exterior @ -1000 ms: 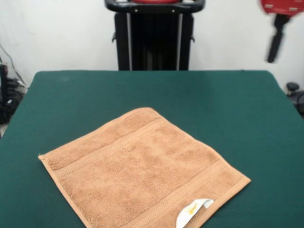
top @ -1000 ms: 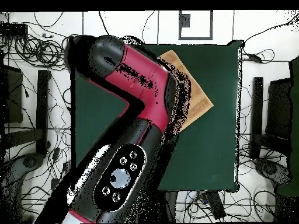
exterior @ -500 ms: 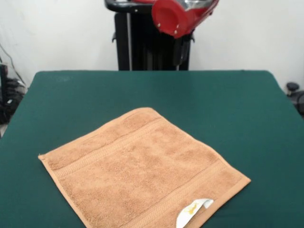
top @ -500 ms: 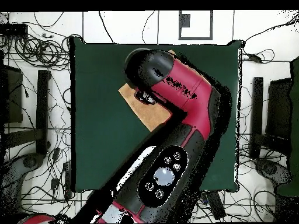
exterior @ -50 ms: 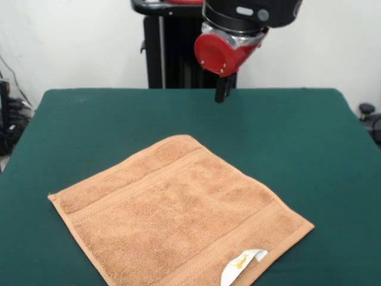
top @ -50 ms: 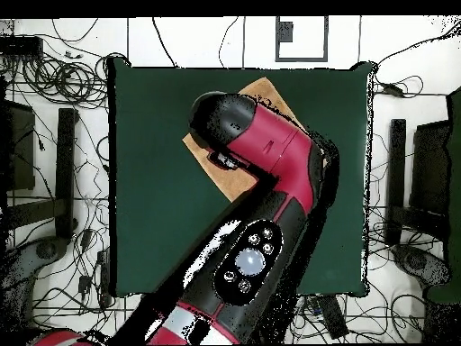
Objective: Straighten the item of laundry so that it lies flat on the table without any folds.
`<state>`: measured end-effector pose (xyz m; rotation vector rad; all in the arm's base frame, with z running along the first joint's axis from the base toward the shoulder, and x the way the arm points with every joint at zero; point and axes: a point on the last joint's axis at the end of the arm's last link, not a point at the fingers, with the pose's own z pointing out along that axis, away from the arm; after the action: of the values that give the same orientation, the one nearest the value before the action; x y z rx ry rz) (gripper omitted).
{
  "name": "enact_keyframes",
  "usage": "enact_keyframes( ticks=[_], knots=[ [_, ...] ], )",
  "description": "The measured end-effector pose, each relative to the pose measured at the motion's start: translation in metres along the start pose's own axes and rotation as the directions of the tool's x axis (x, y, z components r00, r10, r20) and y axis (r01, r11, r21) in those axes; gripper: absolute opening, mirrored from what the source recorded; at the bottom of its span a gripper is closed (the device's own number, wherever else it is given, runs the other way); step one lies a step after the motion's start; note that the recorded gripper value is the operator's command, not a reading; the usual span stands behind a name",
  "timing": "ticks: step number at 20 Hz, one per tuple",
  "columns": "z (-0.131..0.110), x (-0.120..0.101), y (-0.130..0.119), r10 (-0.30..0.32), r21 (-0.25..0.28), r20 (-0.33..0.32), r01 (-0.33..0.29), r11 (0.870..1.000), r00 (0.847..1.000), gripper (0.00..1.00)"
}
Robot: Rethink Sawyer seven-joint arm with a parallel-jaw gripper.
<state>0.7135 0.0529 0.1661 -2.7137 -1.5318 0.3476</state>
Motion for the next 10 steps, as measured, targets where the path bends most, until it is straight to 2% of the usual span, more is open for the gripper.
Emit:
enact_keyframes(
  ticks=[4,10],
  knots=[
    [0.005,0.002,0.000,-0.011,-0.006,0.005,0.011,1.000,1.000,1.00],
    [0.012,-0.005,-0.004,-0.039,-0.006,0.058,0.039,0.999,0.998,1.00]
  ],
)
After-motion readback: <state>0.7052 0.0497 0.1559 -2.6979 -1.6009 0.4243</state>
